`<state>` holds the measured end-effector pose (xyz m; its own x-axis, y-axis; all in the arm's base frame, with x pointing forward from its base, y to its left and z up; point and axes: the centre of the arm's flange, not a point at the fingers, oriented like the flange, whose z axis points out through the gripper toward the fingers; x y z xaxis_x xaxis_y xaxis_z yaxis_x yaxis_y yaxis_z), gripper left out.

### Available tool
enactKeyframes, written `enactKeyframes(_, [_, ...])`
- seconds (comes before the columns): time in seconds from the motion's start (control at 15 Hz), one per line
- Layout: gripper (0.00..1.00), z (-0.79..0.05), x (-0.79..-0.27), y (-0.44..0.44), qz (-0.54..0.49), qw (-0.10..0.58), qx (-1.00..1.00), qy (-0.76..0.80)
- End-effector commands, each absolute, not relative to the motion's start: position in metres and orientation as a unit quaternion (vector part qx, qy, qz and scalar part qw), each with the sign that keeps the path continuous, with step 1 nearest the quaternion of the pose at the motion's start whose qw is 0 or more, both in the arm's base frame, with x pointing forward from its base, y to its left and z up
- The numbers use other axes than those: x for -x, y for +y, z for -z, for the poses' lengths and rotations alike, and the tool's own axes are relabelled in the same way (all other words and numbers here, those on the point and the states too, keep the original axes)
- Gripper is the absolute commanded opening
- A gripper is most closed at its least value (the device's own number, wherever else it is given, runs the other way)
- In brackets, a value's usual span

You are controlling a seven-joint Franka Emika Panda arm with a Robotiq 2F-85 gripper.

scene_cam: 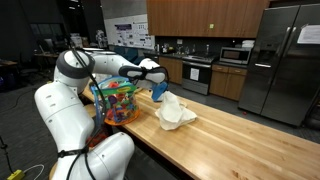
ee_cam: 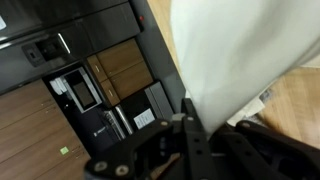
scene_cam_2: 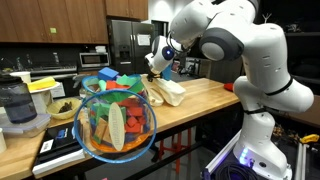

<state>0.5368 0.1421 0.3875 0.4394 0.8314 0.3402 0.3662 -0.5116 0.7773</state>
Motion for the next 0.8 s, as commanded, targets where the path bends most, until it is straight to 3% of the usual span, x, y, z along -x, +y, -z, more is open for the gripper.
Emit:
enactKeyframes(0.0, [0.01,-0.441,-0.517,0.142,-0.415,0.319,-0.779,0.344])
enactKeyframes(0.33, [0.01,-0.495,-0.471,0.056,-0.444,0.336,-0.799,0.226])
enactKeyframes(0.73, [0.01,-0.499,-0.381,-0.066,-0.445,0.338,-0.828,0.046])
